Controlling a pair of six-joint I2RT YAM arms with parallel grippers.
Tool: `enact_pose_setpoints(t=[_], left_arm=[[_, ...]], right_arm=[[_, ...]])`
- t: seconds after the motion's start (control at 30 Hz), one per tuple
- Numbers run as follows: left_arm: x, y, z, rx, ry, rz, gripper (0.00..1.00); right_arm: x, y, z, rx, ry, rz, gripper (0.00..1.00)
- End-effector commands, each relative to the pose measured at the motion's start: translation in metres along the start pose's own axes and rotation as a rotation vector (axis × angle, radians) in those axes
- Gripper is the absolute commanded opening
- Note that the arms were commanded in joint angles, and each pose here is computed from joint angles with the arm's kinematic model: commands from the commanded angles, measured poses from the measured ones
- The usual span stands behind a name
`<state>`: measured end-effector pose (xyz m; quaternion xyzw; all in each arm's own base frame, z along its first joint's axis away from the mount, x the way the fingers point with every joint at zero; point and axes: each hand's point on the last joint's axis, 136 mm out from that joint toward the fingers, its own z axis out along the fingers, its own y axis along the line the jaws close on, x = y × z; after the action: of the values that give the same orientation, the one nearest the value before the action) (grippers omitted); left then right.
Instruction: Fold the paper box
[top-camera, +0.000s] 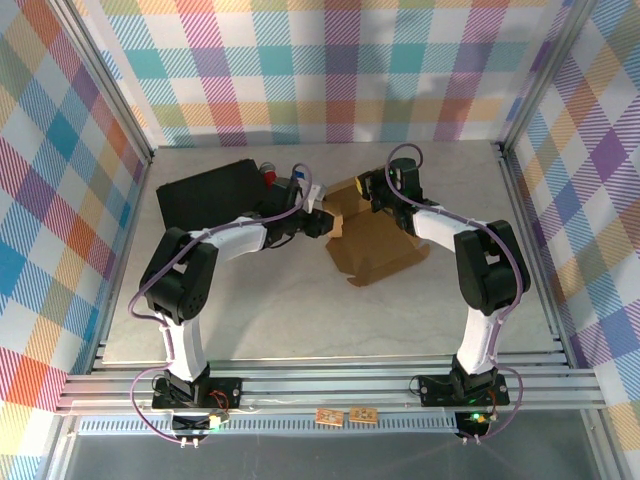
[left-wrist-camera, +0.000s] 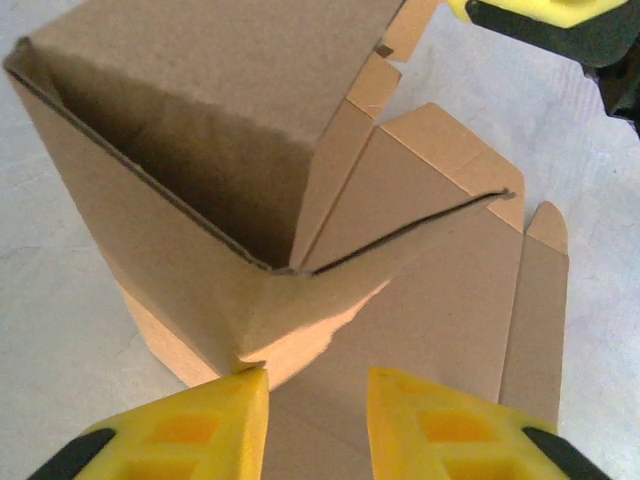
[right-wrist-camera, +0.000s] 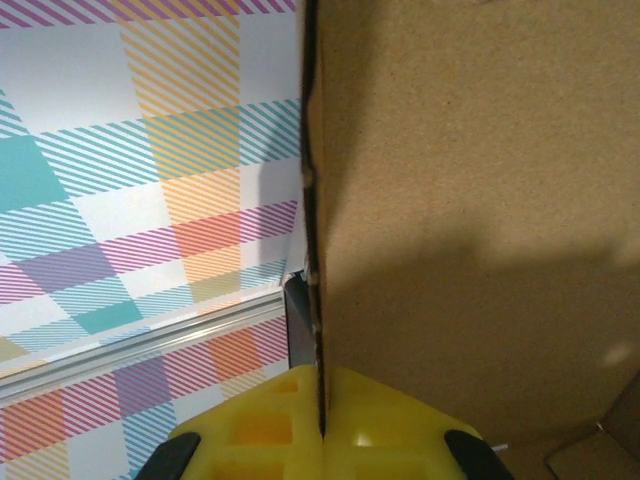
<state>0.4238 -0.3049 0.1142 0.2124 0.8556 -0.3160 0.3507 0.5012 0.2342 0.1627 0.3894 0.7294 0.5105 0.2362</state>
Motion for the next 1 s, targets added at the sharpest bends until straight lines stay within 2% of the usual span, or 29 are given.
enact_pose_setpoints(t=[0.0, 0.6, 0.97], left_arm=[[-0.004, 0.007, 0.009, -0.068, -0.015, 0.013, 0.34], [-0.003, 0.035, 0.021, -0.241, -0.072, -0.038, 0.34], [-0.015, 0.049, 0.029, -0.304, -0.107, -0.045, 0.26]], right_arm=[[0.011, -0.008, -0.002, 0.014, 0.037, 0.012, 0.0], [0.01, -0.027, -0.004, -0.062, 0.007, -0.017, 0.0], [0.012, -0.019, 0.007, -0.095, 0.022, -0.007, 0.0]])
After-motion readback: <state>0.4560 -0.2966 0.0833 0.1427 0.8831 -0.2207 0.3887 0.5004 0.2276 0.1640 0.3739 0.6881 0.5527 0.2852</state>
